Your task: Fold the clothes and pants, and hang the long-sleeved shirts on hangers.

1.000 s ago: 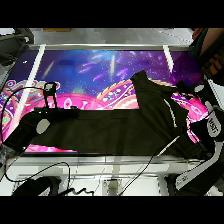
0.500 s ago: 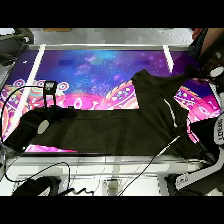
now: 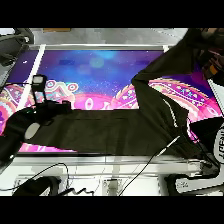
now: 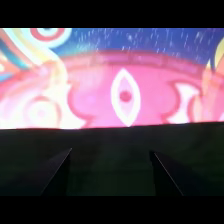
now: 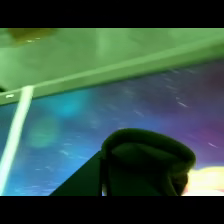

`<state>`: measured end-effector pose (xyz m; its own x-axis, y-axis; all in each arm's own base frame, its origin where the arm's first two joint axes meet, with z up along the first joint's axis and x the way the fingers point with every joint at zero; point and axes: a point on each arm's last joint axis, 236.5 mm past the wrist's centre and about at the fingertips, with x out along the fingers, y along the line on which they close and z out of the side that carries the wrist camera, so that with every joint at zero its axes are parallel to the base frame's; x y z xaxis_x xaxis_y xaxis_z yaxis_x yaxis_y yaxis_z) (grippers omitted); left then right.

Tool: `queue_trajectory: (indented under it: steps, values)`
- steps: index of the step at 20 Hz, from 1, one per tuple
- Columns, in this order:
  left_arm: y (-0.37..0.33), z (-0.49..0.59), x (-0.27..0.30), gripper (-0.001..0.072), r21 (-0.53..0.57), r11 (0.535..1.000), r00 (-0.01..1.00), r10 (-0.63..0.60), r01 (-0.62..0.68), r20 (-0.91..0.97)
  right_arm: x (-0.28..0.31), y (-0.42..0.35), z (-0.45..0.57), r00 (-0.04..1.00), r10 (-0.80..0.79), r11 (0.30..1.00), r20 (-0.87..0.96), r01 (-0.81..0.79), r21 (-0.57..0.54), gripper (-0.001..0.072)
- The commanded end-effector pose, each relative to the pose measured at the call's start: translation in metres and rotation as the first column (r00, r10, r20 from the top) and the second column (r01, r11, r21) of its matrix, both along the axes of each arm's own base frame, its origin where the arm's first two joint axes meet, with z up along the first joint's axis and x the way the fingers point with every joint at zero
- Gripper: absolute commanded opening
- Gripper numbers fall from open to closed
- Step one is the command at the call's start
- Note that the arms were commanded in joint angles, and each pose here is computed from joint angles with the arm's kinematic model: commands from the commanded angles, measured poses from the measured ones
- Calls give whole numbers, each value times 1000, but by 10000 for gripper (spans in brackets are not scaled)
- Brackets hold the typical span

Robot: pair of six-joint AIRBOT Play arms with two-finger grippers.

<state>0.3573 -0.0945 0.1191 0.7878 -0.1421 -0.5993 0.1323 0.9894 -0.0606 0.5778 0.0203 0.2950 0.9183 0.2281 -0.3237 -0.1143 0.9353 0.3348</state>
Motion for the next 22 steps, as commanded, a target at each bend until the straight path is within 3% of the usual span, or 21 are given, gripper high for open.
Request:
queue_trajectory:
  steps: [1, 9, 12, 15, 16, 17, 18, 19, 20, 22]
  values:
    - [6, 51, -16, 561, -47, 999, 991, 2, 5, 134, -13, 101, 26, 983, 169, 986, 70, -169, -4, 35]
    - [29, 130, -62, 561, -84, 996, 931, 25, 6, 363, -85, 388, -8, 822, 542, 836, 176, -549, -15, 34]
    - [36, 144, -72, 561, -80, 997, 912, 32, 1, 408, -105, 443, -55, 782, 613, 788, 115, -615, -17, 35]
    - [40, 147, -74, 561, -68, 998, 906, 35, -7, 421, -98, 449, -86, 785, 617, 787, 66, -616, -26, 38]
    - [39, 146, -73, 561, -67, 998, 908, 34, -7, 418, -91, 443, -92, 793, 607, 794, 55, -606, -40, 136]
    - [39, 143, -71, 560, -64, 998, 912, 33, -8, 408, -83, 433, -96, 803, 594, 805, 47, -591, -53, 352]
    - [39, 136, -69, 548, -57, 998, 921, 34, -13, 388, -72, 419, -99, 817, 575, 817, 36, -572, -73, 410]
    - [40, 123, -64, 466, -43, 999, 938, 39, -26, 343, -61, 403, -103, 831, 556, 829, 16, -553, -81, 410]
    - [41, 105, -60, 433, -23, 999, 959, 46, -41, 280, -50, 383, -110, 845, 534, 841, -19, -534, -84, 411]
    - [40, 62, -51, 435, 17, 998, 990, 59, -62, 125, -36, 340, -131, 859, 495, 856, -131, -508, -92, 412]
